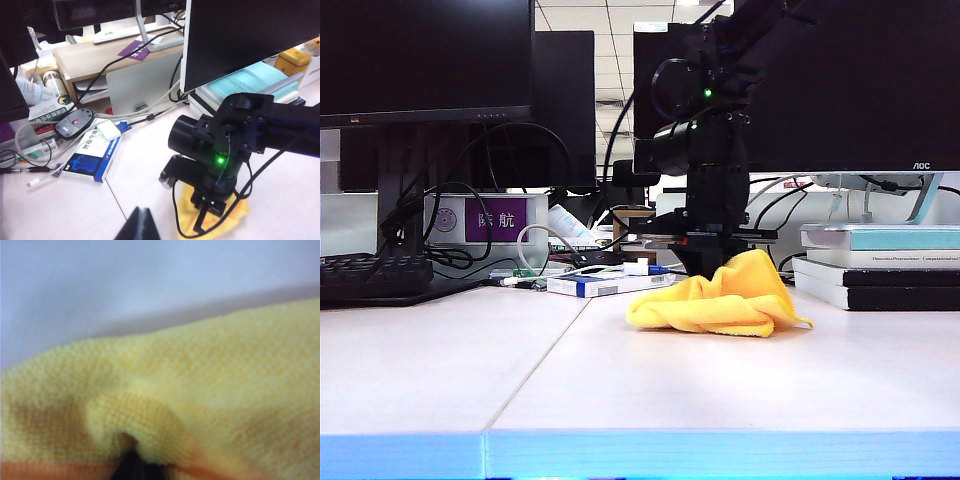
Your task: Wipe the table from front to back using the rag.
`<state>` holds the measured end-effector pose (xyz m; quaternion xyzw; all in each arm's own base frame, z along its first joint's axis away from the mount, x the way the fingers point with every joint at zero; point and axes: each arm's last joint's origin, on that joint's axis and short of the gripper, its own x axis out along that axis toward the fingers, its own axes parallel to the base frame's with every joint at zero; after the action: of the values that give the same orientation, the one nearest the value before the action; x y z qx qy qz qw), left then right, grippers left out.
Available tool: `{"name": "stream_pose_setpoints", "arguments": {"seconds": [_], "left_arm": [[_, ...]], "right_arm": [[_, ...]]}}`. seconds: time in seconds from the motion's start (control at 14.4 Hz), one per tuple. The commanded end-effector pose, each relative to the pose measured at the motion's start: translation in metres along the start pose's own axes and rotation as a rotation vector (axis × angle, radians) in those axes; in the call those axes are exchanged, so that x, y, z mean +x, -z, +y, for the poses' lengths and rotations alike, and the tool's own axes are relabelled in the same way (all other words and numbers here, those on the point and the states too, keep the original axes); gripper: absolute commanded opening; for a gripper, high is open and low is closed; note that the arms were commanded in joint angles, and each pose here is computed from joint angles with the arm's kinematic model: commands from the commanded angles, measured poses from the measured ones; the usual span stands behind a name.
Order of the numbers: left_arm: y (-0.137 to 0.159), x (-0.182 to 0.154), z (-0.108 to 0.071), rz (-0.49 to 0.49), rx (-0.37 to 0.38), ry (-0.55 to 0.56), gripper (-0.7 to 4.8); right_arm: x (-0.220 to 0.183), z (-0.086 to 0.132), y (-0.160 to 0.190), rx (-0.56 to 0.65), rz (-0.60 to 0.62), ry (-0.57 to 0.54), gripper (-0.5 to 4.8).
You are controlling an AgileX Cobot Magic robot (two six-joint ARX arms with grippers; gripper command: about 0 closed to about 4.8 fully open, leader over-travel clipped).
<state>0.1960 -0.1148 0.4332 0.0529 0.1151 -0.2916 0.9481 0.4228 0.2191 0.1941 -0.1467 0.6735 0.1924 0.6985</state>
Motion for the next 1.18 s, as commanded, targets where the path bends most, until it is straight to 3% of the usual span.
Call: {"name": "stream_pose_setpoints", "arguments": {"seconds": [0.07, 0.21, 0.48, 0.76, 1.18], "left_arm": [[-0.003, -0.004, -0.001, -0.019, 0.002, 0.007, -0.06], [-0.003, -0.006, -0.001, -0.024, 0.003, 0.007, -0.05], [-0.003, -0.006, -0.001, -0.024, 0.003, 0.006, -0.05], [0.0, -0.006, -0.001, 0.005, 0.001, 0.009, -0.05], [0.0, -0.006, -0.001, 0.008, 0.0, 0.008, -0.06]], "right_arm": [[0.001, 0.003, 0.006, -0.005, 0.056, -0.016, -0.06], [-0.012, 0.004, 0.009, -0.007, 0.03, -0.016, -0.06], [-0.003, 0.004, 0.046, -0.027, 0.148, 0.007, -0.06], [0.005, 0.004, 0.072, -0.03, 0.1, 0.004, -0.06], [0.015, 0.009, 0.114, -0.021, 0.084, -0.087, -0.06]]}}
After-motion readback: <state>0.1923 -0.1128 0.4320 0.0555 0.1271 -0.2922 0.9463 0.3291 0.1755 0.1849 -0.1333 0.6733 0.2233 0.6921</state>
